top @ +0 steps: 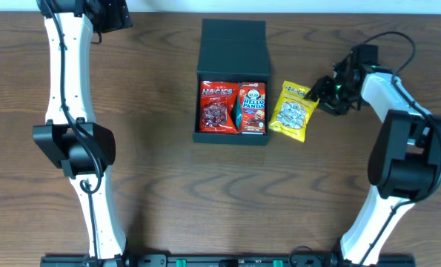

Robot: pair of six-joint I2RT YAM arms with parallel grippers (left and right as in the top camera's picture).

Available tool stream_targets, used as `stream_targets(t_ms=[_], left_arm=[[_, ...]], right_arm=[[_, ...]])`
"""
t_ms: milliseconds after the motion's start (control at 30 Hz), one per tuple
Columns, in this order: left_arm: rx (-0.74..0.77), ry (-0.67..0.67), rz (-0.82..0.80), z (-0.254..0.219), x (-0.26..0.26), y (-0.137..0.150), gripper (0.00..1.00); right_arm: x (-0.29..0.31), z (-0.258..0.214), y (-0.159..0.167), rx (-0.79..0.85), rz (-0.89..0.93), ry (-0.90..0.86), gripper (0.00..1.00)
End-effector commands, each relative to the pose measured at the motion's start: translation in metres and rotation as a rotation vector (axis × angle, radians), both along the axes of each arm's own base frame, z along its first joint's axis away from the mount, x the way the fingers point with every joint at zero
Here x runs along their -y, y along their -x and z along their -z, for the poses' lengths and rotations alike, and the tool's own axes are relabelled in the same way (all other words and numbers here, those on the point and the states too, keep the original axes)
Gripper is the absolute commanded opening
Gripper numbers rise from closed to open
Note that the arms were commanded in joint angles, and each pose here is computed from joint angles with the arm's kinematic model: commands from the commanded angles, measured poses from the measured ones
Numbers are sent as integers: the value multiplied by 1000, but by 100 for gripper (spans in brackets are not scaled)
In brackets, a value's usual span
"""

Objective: Pack container
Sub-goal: 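Move the right gripper to the yellow Hacks bag and grasp its top, then lift the yellow bag with the right gripper and carry it over the box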

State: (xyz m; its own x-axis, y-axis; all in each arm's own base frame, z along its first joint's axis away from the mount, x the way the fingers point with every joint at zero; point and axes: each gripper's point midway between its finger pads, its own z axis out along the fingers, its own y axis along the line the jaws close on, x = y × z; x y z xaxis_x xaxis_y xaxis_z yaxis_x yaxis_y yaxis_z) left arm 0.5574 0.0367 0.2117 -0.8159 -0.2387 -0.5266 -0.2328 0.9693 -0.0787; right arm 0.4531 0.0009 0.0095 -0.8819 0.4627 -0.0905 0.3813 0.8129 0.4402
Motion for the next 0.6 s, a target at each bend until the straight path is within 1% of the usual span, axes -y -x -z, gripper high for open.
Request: stream_targets(t_ms=[0, 133, 233, 400, 467, 567], left_arm=[[21, 1, 8, -8, 0, -1, 95], [31, 0, 8, -9, 0, -4, 96], [36, 0, 8, -10, 0, -5, 96], [36, 0, 8, -10, 0, -5, 95], [36, 0, 8, -10, 0, -5, 96], [36, 0, 8, -10, 0, -5, 96]], right_arm=[[9, 4, 1, -10, 36, -24, 51], [5, 3, -3, 9, 28, -35, 51], [-2, 4, -7, 23, 15, -79, 49], [-13, 20, -2, -23, 25, -153, 44], [-15, 23, 0, -41, 30, -168, 41], [-16, 25, 2, -62, 51, -183, 31]])
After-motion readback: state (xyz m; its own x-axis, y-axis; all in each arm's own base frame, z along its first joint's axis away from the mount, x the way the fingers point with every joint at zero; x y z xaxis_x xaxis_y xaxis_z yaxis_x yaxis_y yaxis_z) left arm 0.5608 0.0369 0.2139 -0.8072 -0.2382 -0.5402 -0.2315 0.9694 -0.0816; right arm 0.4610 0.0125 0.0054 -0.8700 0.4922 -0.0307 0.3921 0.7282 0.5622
